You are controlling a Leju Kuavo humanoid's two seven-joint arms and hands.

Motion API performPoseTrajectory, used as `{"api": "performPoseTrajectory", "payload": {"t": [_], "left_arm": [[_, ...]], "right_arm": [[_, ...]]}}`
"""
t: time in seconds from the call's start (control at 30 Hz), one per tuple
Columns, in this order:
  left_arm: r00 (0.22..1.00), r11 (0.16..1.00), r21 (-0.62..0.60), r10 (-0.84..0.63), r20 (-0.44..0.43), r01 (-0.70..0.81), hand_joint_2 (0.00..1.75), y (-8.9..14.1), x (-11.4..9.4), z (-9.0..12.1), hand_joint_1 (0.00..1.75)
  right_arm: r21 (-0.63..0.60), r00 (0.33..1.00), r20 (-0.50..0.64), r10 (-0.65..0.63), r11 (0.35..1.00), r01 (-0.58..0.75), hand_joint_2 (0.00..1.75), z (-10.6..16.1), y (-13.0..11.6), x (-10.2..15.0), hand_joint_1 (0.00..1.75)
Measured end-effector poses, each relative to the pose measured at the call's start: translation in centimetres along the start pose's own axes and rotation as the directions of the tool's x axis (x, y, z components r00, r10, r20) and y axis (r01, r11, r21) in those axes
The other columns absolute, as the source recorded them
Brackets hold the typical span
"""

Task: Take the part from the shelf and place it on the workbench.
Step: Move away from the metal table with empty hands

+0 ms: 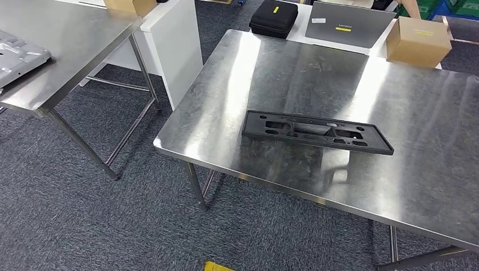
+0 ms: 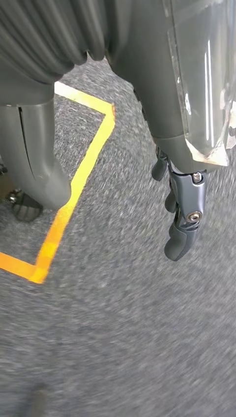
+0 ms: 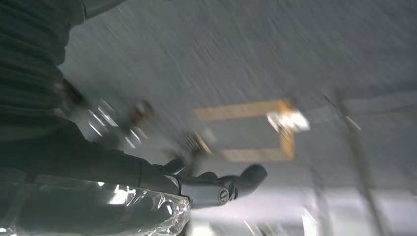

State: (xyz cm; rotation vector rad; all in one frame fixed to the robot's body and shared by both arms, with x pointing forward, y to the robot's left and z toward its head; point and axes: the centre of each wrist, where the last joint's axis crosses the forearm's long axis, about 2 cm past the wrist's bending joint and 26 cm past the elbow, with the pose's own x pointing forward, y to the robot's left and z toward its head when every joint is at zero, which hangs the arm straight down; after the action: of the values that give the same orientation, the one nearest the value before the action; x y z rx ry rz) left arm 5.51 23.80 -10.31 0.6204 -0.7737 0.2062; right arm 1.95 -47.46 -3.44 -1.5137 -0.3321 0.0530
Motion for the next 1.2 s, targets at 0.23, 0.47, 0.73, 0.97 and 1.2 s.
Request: {"api": "performPoseTrajectory", "payload": {"t": [0.23,0.47,0.73,0.97,1.2], "left_arm": [[0.998,0.965,-0.253,-0.063,0.01,0.064,0.0,-0.9,0.4,0.2,0.0],[0.99,0.931,-0.338,-0.117,0.075,0.136,0.0,-1.4,0.7,0.4,0.0],[0.985,0.928,-0.337,-0.128,0.118,0.161,0.0,-1.4,0.7,0.5,0.0],[0.985,0.934,-0.318,-0.135,0.111,0.164,0.0,-1.1,0.6,0.2,0.0],[0.982,0.929,-0.326,-0.142,0.127,0.176,0.0,-1.2,0.9,0.1,0.0]], "right_arm": [[0.546,0.982,-0.185,-0.039,0.826,0.136,1.75,7.1,6.3,2.0,0.0],[0.723,0.987,-0.152,-0.046,0.676,0.143,1.75,11.2,7.9,3.5,0.0],[0.752,0.992,-0.118,-0.034,0.65,0.112,0.0,12.4,8.3,4.0,0.0],[0.764,0.991,-0.134,-0.029,0.634,0.122,0.0,13.0,8.4,4.5,0.0],[0.764,0.989,-0.144,-0.03,0.632,0.131,0.0,13.4,8.5,4.6,0.0]]}}
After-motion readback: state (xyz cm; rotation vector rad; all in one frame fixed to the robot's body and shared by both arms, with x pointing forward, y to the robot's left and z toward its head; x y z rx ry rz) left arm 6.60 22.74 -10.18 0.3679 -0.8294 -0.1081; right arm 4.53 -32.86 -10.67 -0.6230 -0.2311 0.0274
